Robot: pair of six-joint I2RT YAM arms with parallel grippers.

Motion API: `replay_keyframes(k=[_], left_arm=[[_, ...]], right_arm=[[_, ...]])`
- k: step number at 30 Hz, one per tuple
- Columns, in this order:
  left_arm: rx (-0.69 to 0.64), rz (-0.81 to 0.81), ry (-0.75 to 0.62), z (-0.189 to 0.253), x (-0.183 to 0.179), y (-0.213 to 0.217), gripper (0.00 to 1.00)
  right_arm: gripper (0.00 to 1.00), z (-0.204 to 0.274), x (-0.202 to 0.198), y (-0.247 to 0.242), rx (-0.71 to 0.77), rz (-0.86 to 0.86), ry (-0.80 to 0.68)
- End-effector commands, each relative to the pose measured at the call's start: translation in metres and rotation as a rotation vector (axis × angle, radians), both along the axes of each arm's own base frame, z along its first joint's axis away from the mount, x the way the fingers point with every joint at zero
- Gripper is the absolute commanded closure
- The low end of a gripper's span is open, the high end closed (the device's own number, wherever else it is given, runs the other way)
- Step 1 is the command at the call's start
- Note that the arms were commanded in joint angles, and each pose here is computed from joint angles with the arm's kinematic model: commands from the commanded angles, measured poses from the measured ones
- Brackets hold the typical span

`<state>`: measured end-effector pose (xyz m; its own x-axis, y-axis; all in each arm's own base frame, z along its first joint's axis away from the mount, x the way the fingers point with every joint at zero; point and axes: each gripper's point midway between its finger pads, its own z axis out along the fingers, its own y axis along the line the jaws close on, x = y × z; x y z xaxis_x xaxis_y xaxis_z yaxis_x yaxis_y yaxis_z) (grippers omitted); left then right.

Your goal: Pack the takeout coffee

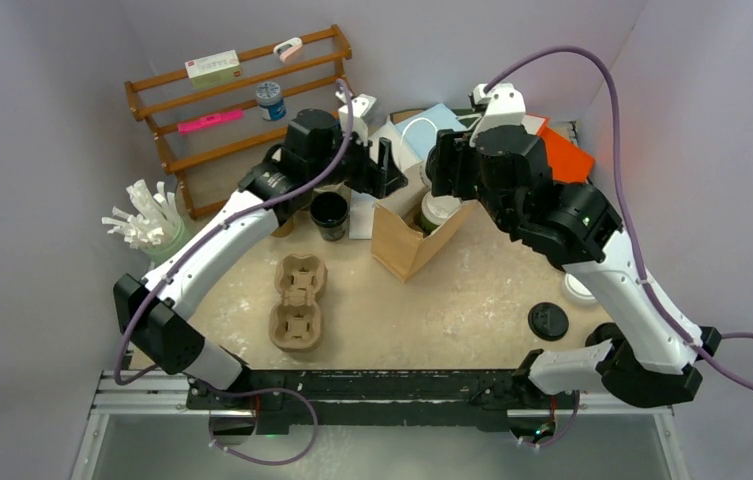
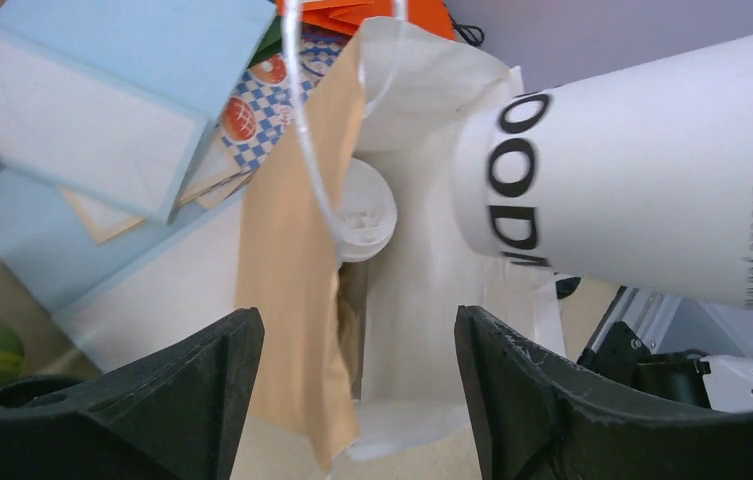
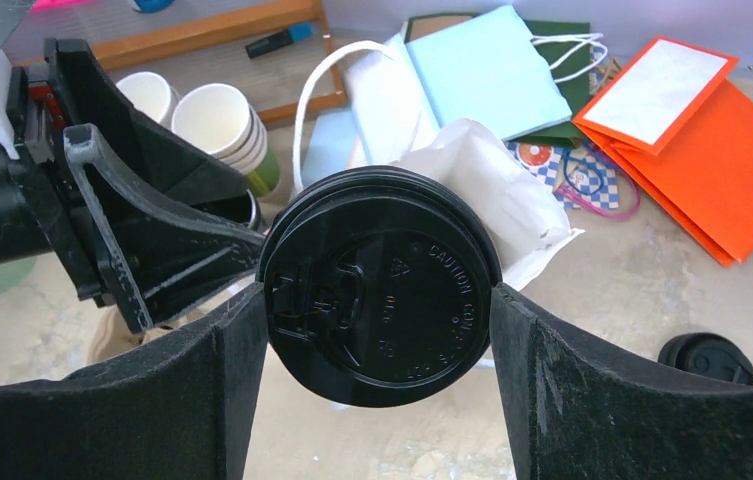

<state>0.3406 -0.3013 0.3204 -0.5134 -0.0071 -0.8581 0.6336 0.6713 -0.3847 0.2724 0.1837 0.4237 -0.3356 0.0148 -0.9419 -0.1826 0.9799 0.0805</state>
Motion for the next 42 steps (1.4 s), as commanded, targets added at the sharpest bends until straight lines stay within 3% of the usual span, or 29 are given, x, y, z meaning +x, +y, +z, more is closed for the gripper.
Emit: replay_keyframes(k=[1, 9, 17, 21, 23, 26, 35, 42], left_arm=[[0.027, -0.038, -0.142, 0.021, 0.016, -0.017, 0.27], [0.128, -0.103, -0.164, 0.001, 0.043, -0.035, 0.33], [0.145, -0.136, -0.151, -0.011, 0.050, -0.044, 0.40], [0.136, -0.152, -0.138, -0.014, 0.050, -0.048, 0.56], [0.127, -0.168, -0.135, -0.015, 0.049, -0.051, 0.71], [0.102, -0.212, -0.147, -0.009, 0.044, -0.057, 1.00], [-0.001, -0.325, -0.220, 0.020, 0.009, -0.059, 1.00], [-0.047, -0.383, -0.239, 0.030, -0.013, -0.061, 1.00]], right_arm=[[0.39, -0.011, 0.002, 0.001, -0.018, 0.034, 0.038], [0.41, -0.032, 0.017, 0.013, -0.034, 0.054, 0.110], [0.42, -0.044, 0.020, 0.001, -0.057, 0.013, 0.139], [0.42, -0.047, 0.019, -0.010, -0.082, -0.010, 0.138], [0.43, -0.052, 0.017, -0.010, -0.084, -0.003, 0.145], [0.44, -0.060, 0.014, -0.002, -0.081, 0.053, 0.153], [0.45, -0.075, 0.003, 0.028, -0.045, 0.231, 0.190], [0.46, -0.087, -0.004, 0.031, -0.039, 0.272, 0.203]])
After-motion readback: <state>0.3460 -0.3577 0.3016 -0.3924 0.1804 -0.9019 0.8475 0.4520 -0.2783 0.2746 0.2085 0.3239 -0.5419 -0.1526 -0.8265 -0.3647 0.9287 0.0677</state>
